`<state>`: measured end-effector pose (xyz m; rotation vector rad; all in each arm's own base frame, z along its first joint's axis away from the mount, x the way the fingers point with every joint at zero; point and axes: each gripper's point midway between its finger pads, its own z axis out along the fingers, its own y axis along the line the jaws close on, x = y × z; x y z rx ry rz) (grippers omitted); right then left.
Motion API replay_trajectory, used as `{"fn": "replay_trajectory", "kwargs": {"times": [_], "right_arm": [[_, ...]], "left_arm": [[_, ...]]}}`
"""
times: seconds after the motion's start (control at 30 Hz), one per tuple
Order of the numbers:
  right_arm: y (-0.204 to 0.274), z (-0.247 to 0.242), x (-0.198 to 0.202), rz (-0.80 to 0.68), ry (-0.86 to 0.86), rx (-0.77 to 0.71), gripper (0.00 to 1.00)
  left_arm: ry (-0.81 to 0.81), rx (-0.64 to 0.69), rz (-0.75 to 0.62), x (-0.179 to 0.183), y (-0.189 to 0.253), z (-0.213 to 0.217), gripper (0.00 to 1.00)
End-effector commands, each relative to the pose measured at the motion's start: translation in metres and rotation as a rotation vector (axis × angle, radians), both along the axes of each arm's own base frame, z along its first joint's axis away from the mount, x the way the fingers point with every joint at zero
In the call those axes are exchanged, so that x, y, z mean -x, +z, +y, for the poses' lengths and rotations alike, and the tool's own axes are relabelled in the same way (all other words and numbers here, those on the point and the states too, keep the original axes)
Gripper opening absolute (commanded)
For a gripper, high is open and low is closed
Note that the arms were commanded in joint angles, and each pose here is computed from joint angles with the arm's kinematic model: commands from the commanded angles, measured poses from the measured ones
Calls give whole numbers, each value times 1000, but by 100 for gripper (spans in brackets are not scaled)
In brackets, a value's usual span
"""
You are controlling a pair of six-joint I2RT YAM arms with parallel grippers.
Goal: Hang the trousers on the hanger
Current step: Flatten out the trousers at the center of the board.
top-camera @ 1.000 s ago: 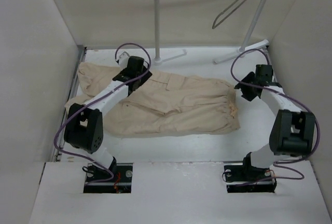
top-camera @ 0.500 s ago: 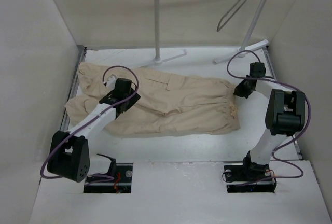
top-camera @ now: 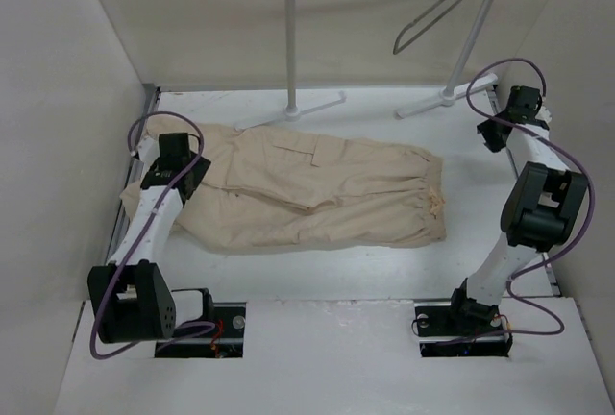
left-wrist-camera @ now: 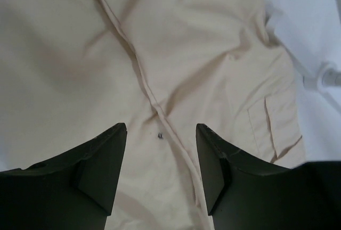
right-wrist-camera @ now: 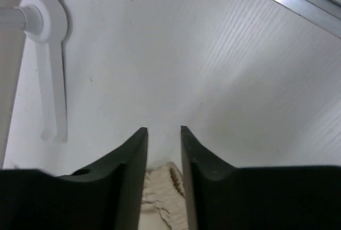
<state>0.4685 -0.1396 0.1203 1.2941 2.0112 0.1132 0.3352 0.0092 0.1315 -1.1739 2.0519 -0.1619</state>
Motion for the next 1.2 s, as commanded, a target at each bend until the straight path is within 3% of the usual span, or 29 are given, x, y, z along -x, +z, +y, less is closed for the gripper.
{"fn": "replay_trajectory", "kwargs": {"times": [0.0, 0.07, 0.13, 0.3, 0.53, 0.63, 0.8, 0.9, 1.03, 1.17], "right_arm": [[8, 8, -11, -17, 13, 10, 46], [14, 36, -10, -15, 108, 25, 61], [-3, 54, 7, 40, 158, 18, 65], [-49, 78, 41, 103, 217, -68, 63], [-70, 117, 41, 142, 357, -94, 63], [-78, 123, 47, 158, 359, -89, 59], [-85, 121, 48, 183, 339, -94, 62], [-100, 127, 51, 230, 341, -177, 49], [-101, 116, 51, 225, 285, -206, 10], [-68, 70, 44, 129, 128, -163, 1]], "left_arm": [[102, -36, 2, -9, 11, 39, 53], [161, -32, 4, -17, 11, 60, 53], [174, -18, -7, -26, 15, 65, 53], [122, -19, -44, -38, 24, 47, 52], [46, -9, -16, -28, 6, 21, 52], [28, -8, 5, -19, -5, 15, 52], [37, -6, 28, -8, -16, 18, 52], [63, -17, 18, -8, -11, 26, 52], [101, -25, 8, -13, -5, 40, 52], [119, -27, 5, -19, 0, 47, 52]]}}
